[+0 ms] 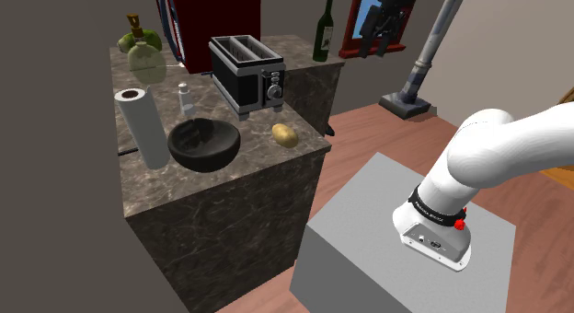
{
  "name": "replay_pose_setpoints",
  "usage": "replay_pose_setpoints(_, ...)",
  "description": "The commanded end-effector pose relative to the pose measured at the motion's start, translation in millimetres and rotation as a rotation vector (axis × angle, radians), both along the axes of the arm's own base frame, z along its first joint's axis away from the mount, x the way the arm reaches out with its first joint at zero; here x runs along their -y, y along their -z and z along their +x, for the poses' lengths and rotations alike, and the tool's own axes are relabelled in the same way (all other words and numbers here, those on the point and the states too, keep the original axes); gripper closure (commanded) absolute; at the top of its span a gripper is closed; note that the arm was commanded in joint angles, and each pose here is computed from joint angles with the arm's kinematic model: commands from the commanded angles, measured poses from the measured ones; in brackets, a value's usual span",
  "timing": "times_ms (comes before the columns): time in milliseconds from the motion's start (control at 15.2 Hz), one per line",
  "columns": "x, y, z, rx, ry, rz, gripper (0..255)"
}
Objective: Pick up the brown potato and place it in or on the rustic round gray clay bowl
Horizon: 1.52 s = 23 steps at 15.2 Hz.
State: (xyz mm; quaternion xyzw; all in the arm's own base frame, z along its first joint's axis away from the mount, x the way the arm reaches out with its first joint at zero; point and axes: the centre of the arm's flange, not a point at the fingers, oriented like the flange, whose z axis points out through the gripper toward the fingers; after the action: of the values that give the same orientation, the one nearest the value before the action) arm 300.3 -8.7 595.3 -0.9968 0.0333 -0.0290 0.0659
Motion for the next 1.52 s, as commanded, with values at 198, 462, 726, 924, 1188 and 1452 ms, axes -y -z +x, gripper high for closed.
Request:
replay_pose_setpoints(198, -24.3, 28.6, 17.5, -0.004, 0.001, -0.021, 0)
replay_pose_setpoints(462, -55.7, 67.6, 40.6, -0.009, 0.002, -0.05, 0)
replay_pose_setpoints(726, -86.0, 107.7, 63.6, -0.015, 0.003, -0.078, 0)
replay_pose_setpoints(924, -107.9, 138.3, 80.7, -0.019, 0.004, -0.1, 0)
replay_pose_setpoints(1188, -136.0, 180.0, 103.3, -0.024, 0.005, -0.128, 0)
replay_pose_setpoints(1452, -163.0, 222.6, 125.8, -0.03, 0.006, -0.157, 0)
